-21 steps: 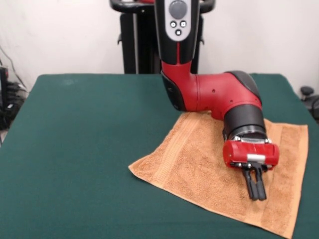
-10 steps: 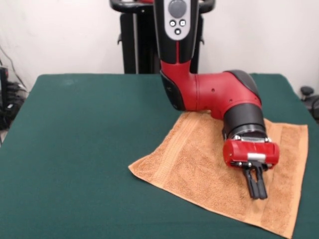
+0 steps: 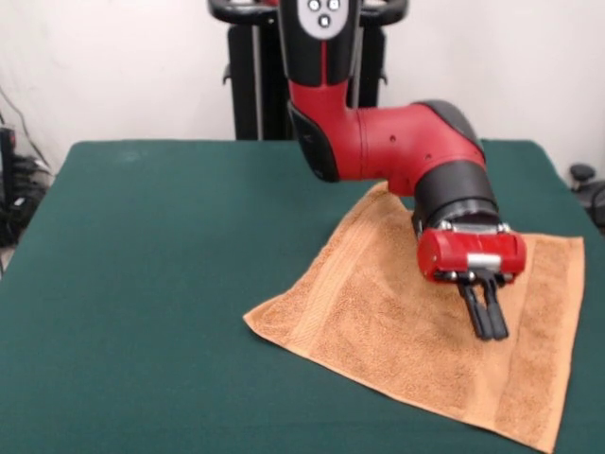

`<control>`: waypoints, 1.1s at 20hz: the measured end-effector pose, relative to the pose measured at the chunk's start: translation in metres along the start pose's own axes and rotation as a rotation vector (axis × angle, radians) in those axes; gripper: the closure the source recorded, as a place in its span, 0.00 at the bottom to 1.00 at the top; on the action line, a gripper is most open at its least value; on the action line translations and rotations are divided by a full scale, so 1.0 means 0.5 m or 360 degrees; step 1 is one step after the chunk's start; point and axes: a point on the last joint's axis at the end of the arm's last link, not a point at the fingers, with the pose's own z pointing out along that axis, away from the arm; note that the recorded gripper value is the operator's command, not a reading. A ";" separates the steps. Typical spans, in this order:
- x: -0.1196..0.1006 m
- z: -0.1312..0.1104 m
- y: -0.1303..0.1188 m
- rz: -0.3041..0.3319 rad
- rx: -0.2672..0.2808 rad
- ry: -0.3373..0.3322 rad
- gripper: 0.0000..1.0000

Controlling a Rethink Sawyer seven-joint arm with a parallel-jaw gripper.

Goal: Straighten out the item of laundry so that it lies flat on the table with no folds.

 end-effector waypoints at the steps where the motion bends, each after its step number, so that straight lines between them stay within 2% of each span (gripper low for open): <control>1: -0.011 -0.005 -0.004 -0.0004 -0.0003 0.0001 1.00; 5: -0.041 -0.022 -0.010 -0.0018 -0.0019 0.0011 1.00; 11: -0.059 -0.044 -0.015 -0.0040 -0.0045 0.0042 1.00; 16: -0.052 -0.061 -0.016 -0.0077 -0.0100 0.0095 1.00; 22: -0.009 -0.093 -0.023 -0.0157 -0.0261 0.0293 1.00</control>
